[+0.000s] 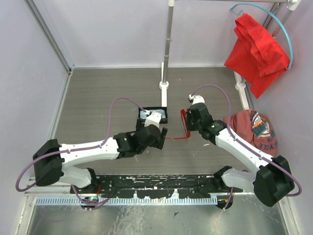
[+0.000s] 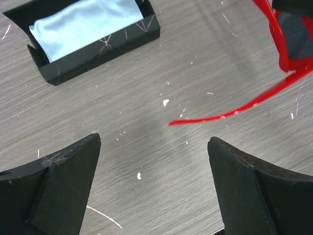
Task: Organize the sunglasses
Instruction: Fold the sunglasses.
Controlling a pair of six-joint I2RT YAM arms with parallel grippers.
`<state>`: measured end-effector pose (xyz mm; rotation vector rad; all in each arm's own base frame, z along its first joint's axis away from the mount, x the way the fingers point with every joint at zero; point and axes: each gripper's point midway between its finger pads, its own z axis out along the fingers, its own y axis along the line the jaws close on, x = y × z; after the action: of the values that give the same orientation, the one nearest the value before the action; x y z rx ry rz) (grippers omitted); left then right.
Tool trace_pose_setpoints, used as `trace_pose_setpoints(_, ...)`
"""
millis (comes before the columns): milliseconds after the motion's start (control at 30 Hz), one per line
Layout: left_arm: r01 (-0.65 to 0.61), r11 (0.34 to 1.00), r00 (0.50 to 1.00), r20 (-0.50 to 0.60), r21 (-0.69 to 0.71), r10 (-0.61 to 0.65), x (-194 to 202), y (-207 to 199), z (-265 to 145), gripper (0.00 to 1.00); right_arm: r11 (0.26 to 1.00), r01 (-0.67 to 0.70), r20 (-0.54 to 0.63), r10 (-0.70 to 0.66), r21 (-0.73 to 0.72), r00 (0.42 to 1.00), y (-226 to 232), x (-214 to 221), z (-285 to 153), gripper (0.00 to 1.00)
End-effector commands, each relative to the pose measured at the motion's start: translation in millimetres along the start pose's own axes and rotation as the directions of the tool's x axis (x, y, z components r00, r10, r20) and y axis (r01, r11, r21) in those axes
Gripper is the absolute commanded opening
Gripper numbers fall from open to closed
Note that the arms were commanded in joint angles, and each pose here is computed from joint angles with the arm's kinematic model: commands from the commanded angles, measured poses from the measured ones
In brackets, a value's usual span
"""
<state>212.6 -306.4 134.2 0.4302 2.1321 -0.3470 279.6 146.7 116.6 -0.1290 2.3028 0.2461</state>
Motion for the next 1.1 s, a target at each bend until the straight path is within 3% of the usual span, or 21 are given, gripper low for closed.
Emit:
trace_pose_setpoints(0,-0.064,0.995,0.998,0.003,-0.072,0.065,8.8,0.3,-1.1,0.98,0.999,-0.035,0.098,0.037,-0.015,0.995,9.9,-38.3,-5.8,0.01)
trace_pose_setpoints(233,-0.122,0.986,0.993,-0.015,-0.114,0.121,14.3,-8.9,13.2,0.98,0.999,-0.035,0.112,0.037,-0.019,0.993,11.8,-46.0,-8.8,0.01)
trace_pose_setpoints(433,-0.148,0.968,0.987,0.030,-0.200,0.157,-3.4,-5.6,23.6,0.98,0.999,-0.024,0.115,0.030,-0.048,0.993,14.3,-43.2,-14.4,0.01)
trace_pose_setpoints(800,-0.149,0.973,0.984,0.070,-0.178,0.164,-45.6,-27.5,51.3,0.98,0.996,-0.013,0.111,0.022,-0.089,0.994,17.2,-35.1,-22.8,0.01)
trace_pose_setpoints(1067,-0.121,0.983,0.989,0.069,-0.139,0.131,-54.6,-35.6,74.1,0.98,0.993,-0.013,0.109,0.026,-0.117,0.994,20.2,-30.7,-25.5,0.01)
